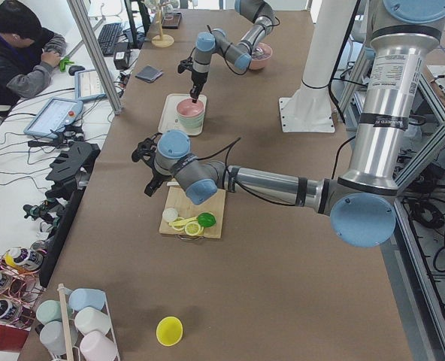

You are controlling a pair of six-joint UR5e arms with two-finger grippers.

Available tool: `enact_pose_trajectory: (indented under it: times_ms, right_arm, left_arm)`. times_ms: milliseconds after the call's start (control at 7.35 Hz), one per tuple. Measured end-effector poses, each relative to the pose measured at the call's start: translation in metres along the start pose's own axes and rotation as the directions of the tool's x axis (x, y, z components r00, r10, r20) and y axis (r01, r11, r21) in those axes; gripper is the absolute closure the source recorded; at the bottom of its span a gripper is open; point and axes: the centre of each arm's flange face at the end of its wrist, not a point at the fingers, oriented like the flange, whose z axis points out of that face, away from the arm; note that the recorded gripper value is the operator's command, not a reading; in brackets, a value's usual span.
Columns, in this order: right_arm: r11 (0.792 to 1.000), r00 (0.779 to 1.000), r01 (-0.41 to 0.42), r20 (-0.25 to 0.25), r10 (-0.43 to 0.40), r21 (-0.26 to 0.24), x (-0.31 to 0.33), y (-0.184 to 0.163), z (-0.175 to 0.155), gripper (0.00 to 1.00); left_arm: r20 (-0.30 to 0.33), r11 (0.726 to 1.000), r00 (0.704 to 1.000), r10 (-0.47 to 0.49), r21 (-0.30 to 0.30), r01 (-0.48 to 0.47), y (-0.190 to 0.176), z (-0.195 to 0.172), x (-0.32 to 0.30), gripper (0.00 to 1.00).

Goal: Stack pink bowl on green and place spoon
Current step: 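Lower the pink bowl into the mint-green bowl and open the right gripper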

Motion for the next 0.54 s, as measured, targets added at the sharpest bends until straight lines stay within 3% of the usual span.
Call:
enact_pose_trajectory:
  times_ms: [544]
  right_arm:
    - [0.998, 0.999, 0.038, 0.014, -0.037, -0.041, 0.047, -0.049, -0.019, 0.0]
  left_arm:
    - [0.009, 0.998, 0.999, -0.054, -0.031, 0.054, 0.003, 0.023, 0.004, 0.02]
